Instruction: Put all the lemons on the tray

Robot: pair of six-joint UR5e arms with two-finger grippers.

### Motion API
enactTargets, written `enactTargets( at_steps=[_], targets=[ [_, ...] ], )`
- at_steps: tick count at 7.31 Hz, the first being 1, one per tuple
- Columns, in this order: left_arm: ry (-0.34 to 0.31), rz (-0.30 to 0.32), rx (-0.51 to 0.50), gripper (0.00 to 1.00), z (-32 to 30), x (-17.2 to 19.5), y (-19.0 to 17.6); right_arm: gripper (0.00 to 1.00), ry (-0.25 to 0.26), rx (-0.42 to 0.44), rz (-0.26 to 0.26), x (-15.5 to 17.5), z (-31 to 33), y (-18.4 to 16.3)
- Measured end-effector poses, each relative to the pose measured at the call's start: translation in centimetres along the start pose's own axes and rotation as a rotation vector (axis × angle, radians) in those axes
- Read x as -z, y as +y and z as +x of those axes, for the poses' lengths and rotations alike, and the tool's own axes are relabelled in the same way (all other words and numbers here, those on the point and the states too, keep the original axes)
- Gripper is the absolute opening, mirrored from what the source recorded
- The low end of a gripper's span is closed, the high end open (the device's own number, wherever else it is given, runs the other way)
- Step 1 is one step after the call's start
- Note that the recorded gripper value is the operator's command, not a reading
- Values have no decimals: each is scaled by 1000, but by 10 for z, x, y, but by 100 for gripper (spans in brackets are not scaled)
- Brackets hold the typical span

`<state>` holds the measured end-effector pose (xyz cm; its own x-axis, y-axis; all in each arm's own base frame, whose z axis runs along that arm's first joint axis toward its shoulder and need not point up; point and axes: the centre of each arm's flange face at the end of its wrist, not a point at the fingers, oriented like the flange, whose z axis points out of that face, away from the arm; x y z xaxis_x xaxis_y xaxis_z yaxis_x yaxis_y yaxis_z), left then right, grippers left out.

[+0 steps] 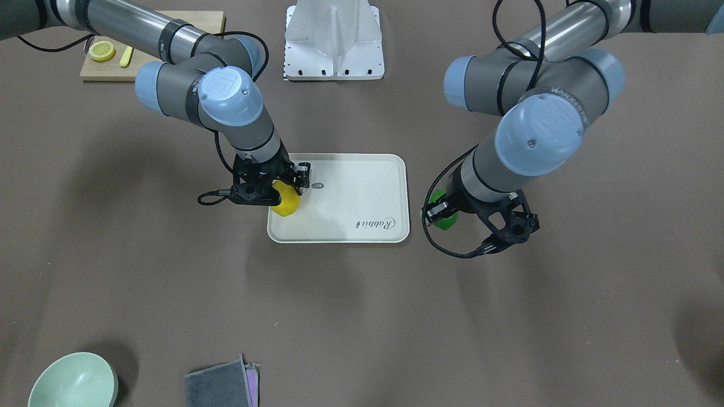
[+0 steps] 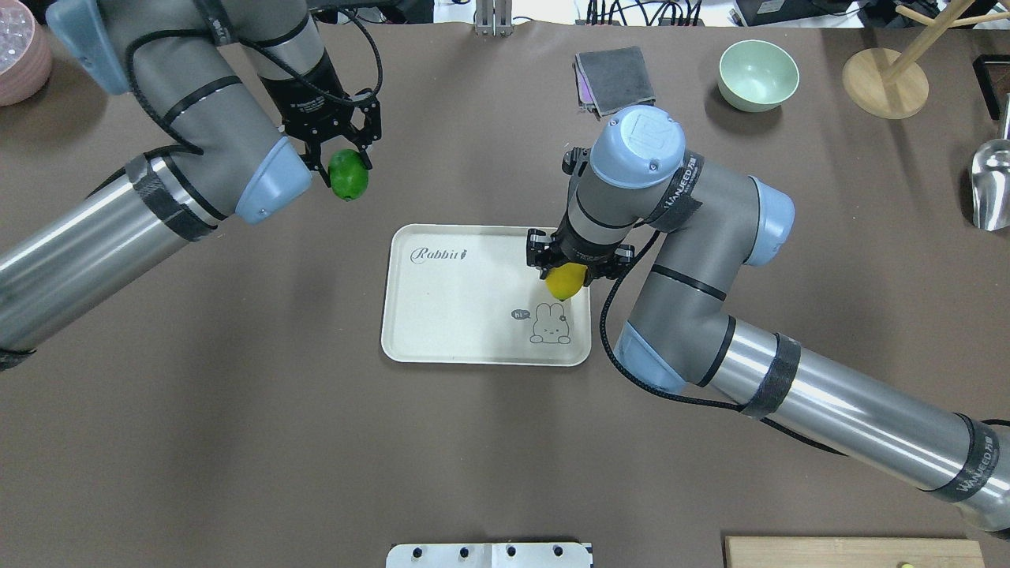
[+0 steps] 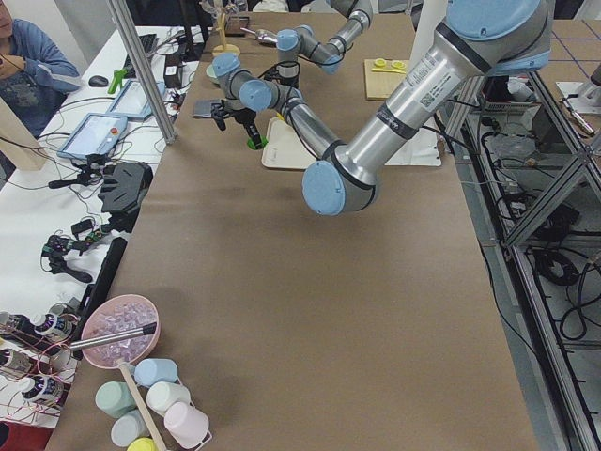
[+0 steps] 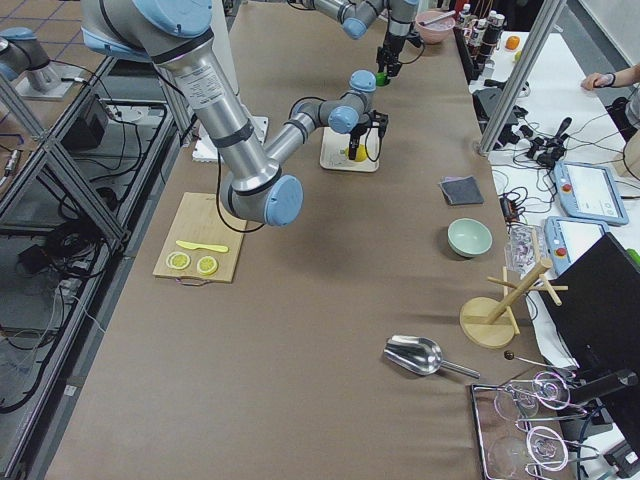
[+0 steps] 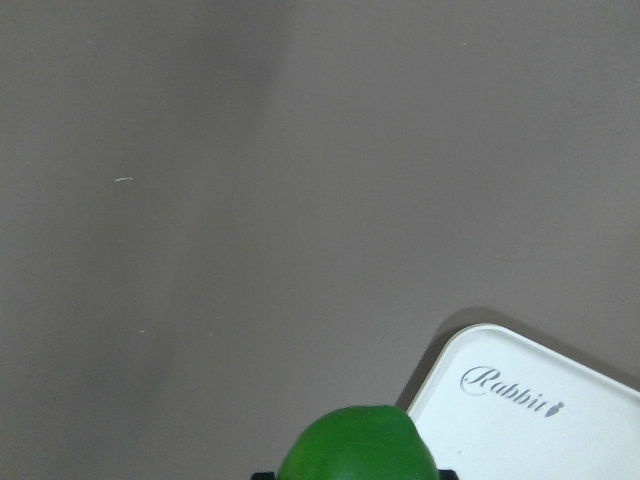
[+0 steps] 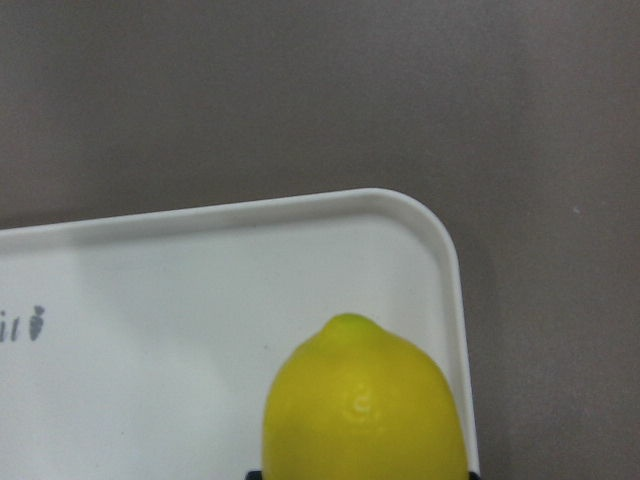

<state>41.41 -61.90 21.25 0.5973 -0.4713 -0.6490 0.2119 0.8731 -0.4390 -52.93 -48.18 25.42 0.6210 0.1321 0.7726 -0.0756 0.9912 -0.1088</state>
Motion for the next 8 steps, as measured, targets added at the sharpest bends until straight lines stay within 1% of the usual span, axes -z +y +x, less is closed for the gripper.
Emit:
enactTargets(
  at_steps=[1, 2, 3, 5, 6, 7, 8],
  targets=[
    [-3, 5, 11, 0, 18, -6, 2, 9, -6, 1, -4, -2, -3, 4],
    [-5, 16, 19, 0, 32, -12, 6, 99, -8, -4, -9, -5, -5, 8],
    [-5, 23, 26, 0, 41, -21, 12, 100, -10, -7, -12, -6, -6, 11],
    [-1, 16, 40, 0, 50, -36, 28, 100, -16, -10, -7, -3, -6, 10],
    [5, 16, 52, 0, 54, -48, 40, 100, -25, -19, 4, 8, -3, 3],
    [5, 29, 56, 0, 59, -65, 55, 100, -36, -37, 27, 28, 10, -10],
    [-7, 43, 57, 0, 63, -87, 74, 100, -39, -65, 60, 56, 33, -23]
  ],
)
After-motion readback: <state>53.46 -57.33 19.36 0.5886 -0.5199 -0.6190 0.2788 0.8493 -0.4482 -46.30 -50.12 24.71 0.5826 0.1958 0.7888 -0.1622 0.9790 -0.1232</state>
